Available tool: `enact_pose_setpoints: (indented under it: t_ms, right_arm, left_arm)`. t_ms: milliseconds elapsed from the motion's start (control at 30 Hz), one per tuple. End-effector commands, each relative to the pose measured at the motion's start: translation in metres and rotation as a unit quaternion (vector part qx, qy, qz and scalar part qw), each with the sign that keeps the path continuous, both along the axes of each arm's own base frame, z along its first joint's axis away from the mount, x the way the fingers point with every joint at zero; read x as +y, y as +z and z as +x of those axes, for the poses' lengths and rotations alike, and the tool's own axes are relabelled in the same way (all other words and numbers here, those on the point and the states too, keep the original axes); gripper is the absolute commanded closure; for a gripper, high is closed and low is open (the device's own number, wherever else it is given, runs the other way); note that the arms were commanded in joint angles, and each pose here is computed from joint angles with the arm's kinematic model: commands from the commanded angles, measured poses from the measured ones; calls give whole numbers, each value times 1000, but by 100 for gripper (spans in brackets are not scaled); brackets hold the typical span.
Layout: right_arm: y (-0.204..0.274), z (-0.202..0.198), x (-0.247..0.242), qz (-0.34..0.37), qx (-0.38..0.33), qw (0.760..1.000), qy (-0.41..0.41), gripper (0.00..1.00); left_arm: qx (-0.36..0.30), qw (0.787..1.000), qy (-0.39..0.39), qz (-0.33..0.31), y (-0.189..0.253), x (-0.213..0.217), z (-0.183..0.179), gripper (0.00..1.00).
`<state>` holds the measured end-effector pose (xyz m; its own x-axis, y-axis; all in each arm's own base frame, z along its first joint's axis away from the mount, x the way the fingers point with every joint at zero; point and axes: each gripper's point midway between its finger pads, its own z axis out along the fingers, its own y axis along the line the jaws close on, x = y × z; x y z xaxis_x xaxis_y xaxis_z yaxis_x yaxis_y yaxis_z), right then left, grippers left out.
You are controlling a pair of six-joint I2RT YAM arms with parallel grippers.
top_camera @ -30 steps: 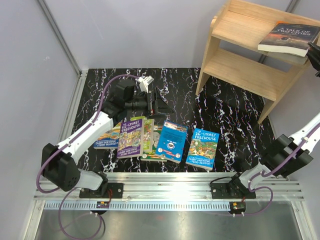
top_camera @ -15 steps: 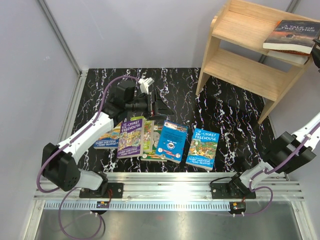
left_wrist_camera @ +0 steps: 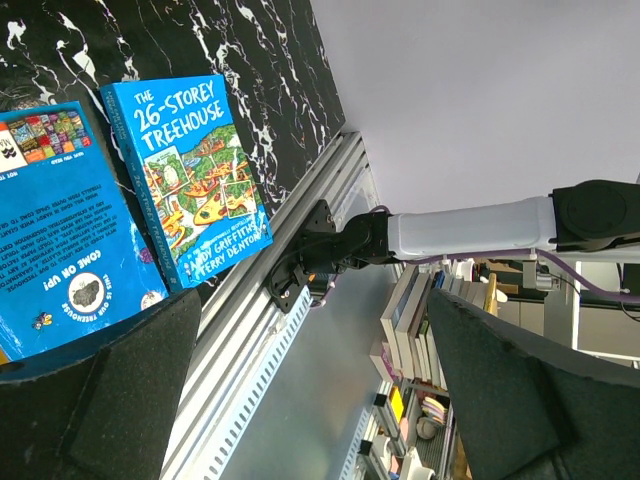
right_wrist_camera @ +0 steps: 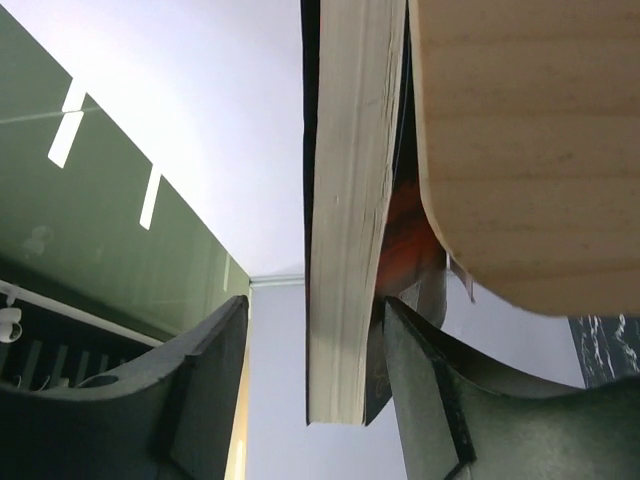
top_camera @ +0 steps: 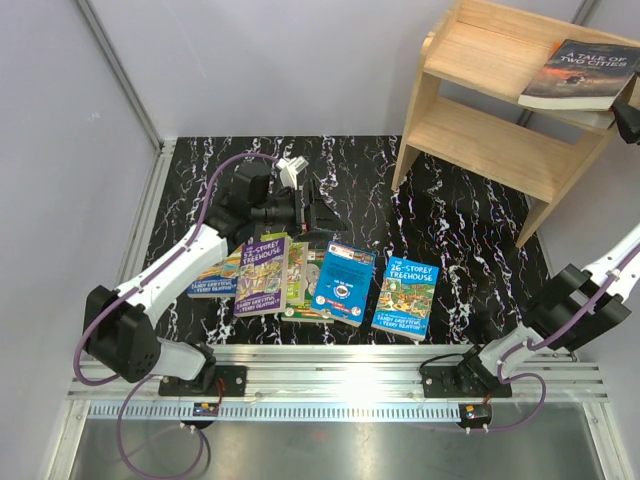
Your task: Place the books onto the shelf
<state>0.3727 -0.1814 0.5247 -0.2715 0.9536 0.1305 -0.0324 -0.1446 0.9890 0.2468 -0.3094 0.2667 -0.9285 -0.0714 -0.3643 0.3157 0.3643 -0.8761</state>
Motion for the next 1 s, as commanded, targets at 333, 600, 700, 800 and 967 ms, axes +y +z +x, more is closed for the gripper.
enact_pose_setpoints:
  t_ms: [333,600,700,800,967]
  right_arm:
    - [-20,-24,-80,13,56,989,-133,33]
    - [25,-34,-83,-40,13,989,-145,29]
    - [43,-43,-65,-76,-10,987,-138,28]
    - [52,-52,-49,-104,-16,984,-142,28]
    - [66,-60,-42,-130,-39,979,-150,32]
  left_arm:
    - [-9,1000,-14,-9,1,-1,-4,1]
    - [-7,1000,-15,-7,0,-1,-3,1]
    - [-7,1000,-14,-7,0,-2,-2,1]
    - [-6,1000,-14,-8,0,-3,0,1]
    - [-6,1000,-18,-1,-1,-1,-2,1]
